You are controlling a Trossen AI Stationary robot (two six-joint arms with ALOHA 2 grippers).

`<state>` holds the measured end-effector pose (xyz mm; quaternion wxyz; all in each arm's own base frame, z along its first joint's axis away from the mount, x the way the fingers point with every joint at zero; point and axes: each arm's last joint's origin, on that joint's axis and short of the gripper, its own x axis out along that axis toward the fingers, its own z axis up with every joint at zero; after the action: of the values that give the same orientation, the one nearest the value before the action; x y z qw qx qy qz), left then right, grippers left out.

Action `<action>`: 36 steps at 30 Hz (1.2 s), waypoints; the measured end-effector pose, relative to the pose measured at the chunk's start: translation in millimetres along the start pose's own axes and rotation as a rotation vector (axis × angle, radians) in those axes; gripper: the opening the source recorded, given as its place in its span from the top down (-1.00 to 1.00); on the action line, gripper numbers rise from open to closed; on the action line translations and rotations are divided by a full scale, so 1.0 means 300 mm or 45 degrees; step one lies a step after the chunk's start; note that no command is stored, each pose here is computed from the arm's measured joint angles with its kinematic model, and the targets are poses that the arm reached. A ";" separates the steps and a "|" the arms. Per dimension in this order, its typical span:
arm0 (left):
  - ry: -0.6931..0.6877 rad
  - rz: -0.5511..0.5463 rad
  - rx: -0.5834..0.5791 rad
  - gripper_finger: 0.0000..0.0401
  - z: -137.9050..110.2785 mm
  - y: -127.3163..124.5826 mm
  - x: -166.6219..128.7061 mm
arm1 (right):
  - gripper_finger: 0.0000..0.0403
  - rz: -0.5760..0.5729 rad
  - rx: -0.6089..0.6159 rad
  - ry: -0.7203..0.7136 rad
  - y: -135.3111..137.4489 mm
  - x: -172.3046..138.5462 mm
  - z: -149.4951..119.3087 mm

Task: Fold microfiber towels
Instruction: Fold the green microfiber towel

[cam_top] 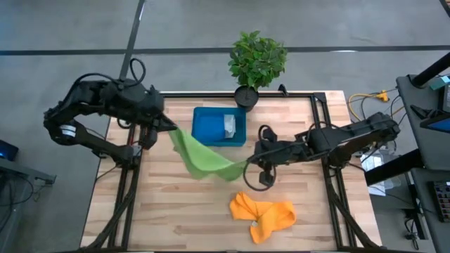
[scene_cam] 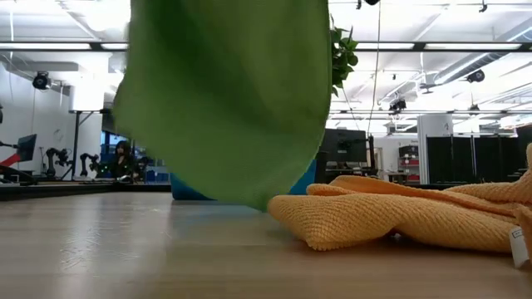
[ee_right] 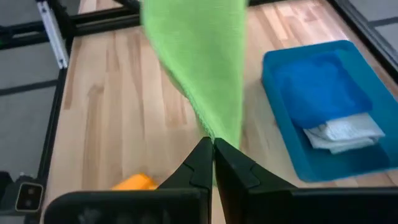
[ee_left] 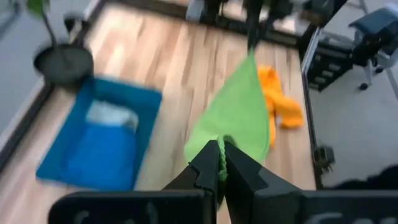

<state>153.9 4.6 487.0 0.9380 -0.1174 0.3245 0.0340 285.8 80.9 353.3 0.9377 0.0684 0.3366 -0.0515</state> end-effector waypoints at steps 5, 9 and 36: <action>0.117 0.020 -0.088 1.00 -0.078 0.010 -0.060 | 0.96 -0.005 0.058 -0.023 -0.004 -0.019 0.006; 0.150 0.010 -0.165 1.00 -0.127 0.011 -0.105 | 0.96 0.011 0.095 -0.040 0.000 -0.034 0.015; 0.295 -0.969 -0.336 1.00 -0.267 -0.277 0.058 | 0.96 0.702 0.400 -0.113 0.225 -0.217 0.079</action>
<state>131.0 -95.7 431.7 0.8179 -0.3513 0.3541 -0.2870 260.3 146.7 419.3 0.9081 0.2988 0.2520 0.1501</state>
